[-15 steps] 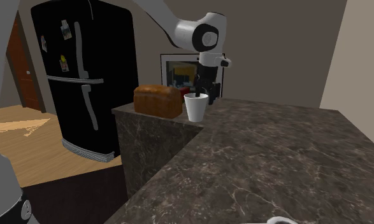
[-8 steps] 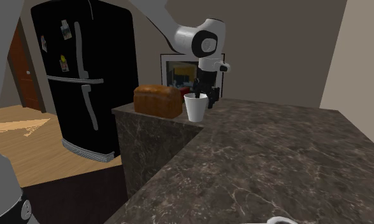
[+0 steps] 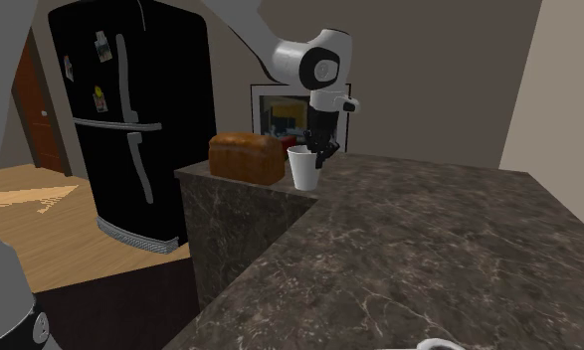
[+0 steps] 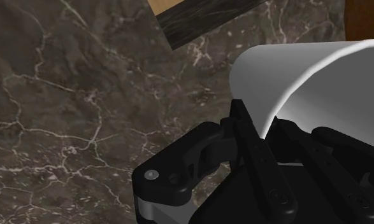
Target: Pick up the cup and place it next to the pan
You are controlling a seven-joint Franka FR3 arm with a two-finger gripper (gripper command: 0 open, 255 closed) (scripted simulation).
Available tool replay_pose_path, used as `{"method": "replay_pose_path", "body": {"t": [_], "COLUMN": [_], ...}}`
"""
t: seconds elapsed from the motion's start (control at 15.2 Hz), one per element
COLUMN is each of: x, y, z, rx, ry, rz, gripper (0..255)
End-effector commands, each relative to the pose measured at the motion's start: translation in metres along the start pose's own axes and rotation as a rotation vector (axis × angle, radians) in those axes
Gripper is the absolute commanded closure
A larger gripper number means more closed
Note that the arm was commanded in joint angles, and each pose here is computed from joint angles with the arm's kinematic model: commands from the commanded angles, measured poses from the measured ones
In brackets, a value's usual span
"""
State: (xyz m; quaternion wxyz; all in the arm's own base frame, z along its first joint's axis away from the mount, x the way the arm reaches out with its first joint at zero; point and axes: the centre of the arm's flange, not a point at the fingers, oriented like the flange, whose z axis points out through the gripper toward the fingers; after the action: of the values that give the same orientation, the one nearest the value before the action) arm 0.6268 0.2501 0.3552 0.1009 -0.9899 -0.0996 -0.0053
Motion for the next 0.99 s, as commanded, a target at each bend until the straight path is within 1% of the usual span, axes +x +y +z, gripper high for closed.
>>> {"method": "replay_pose_path", "body": {"t": [0.0, 0.26, 0.92], "x": [0.0, 0.0, 0.002], "y": [0.0, 0.0, -0.01], "z": [0.0, 0.0, -0.051], "rx": [0.0, 0.0, 0.0], "ry": [-0.001, -0.001, -0.001], "rz": [0.0, 0.0, 0.0], "gripper": [255, 255, 255]}}
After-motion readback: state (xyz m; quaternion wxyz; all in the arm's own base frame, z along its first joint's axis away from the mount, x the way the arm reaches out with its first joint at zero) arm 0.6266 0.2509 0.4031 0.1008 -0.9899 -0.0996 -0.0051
